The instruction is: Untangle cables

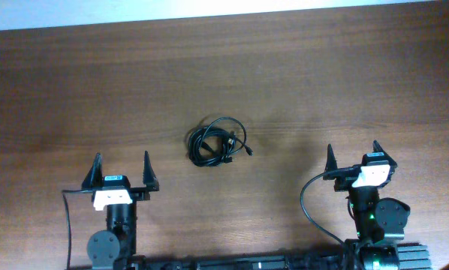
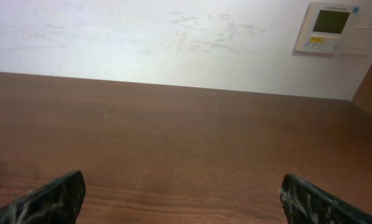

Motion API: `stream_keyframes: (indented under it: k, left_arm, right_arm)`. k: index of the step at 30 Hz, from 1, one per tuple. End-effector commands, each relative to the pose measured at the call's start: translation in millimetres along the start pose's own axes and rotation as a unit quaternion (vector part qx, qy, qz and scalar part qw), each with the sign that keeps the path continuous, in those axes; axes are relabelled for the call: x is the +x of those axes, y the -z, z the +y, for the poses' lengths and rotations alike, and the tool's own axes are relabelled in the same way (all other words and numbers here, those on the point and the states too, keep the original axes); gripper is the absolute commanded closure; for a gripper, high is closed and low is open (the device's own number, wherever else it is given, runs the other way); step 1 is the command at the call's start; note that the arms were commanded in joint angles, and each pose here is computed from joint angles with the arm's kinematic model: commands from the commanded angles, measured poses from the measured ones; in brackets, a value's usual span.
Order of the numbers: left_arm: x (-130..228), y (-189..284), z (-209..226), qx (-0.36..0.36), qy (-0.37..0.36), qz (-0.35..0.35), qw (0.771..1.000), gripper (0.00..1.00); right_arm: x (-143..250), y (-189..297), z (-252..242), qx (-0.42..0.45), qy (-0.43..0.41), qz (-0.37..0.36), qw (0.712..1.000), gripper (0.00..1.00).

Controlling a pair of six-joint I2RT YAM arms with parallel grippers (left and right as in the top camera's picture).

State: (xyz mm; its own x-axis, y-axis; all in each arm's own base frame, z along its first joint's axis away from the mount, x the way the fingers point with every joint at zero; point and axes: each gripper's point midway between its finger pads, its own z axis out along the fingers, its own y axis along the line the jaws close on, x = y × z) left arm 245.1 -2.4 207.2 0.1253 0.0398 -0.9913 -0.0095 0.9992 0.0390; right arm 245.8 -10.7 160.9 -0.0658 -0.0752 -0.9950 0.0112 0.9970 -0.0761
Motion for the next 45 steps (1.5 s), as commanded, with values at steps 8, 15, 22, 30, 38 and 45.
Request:
stream_keyframes:
  k: [8,15,22,30,38,45]
  left_arm:
    - [-67.2,-29.8,-23.2,0.074,0.042,0.157,0.984,0.01]
    - [-39.7,-96.0,-73.8,0.156,0.052,0.376,0.912,0.01]
    - [38.0,-102.5,-152.1,0.287,0.088,0.480,0.824,0.01]
    - [181.4,-70.4,-133.0,0.148,0.095,0.680,0.712,0.51]
    - [205.2,-52.5,-126.1,0.110,0.017,0.706,0.700,0.53]
    - [209.2,-51.2,-135.2,0.113,0.006,0.697,0.708,0.70]
  right_arm:
    - [3.1,-0.1,-3.0,0.008,-0.003,0.002,1.000,0.02]
    - [3.1,-0.1,-3.0,0.008,-0.003,0.002,1.000,0.01]
    - [3.1,-0.1,-3.0,0.008,-0.003,0.002,1.000,0.01]
    - [3.1,-0.1,-3.0,0.008,-0.003,0.002,1.000,0.01]
    - [3.1,-0.1,-3.0,0.008,-0.003,0.002,1.000,0.02]
    - [3.1,-0.1,-3.0,0.008,-0.003,0.002,1.000,0.02]
